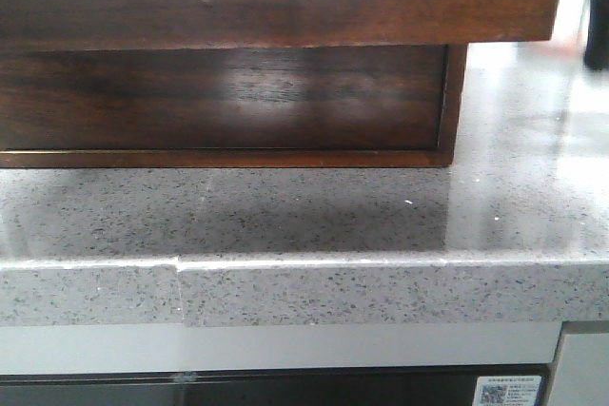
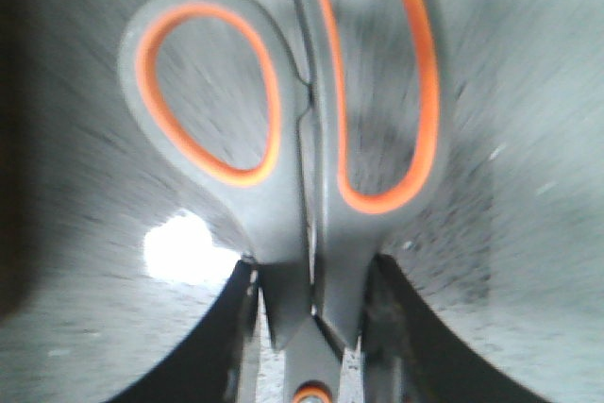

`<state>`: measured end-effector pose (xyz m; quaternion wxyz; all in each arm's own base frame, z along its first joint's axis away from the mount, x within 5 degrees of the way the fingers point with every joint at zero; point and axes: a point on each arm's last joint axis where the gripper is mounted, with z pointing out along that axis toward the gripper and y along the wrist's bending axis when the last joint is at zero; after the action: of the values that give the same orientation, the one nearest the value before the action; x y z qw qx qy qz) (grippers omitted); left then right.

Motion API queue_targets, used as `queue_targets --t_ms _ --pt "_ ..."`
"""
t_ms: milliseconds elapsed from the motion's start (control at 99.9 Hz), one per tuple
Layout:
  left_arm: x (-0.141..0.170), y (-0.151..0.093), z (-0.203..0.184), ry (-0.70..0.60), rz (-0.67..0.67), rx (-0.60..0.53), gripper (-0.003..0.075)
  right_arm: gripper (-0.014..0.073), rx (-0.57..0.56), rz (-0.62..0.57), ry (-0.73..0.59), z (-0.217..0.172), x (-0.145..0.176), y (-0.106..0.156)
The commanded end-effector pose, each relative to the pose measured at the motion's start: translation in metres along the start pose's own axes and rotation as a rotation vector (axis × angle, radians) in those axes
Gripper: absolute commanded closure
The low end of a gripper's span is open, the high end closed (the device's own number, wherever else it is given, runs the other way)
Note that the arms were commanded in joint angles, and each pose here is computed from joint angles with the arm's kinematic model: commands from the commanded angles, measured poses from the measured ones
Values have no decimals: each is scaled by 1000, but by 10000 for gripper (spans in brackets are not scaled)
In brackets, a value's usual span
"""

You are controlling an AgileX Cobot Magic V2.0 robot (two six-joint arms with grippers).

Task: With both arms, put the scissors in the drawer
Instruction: 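Lift the scissors with the right gripper and carry them over the drawer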

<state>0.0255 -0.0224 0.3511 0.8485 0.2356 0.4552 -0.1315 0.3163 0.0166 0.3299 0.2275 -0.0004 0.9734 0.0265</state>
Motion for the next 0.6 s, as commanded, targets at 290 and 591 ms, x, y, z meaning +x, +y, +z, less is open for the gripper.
queue_targets --t_ms 290,591 --pt "-15 2 2 -87 -24 3 742 664 -56 -34 -494 -158 -10 9" --pt "-15 2 2 -87 -24 3 742 664 -318 -295 -672 -210 -1 38"
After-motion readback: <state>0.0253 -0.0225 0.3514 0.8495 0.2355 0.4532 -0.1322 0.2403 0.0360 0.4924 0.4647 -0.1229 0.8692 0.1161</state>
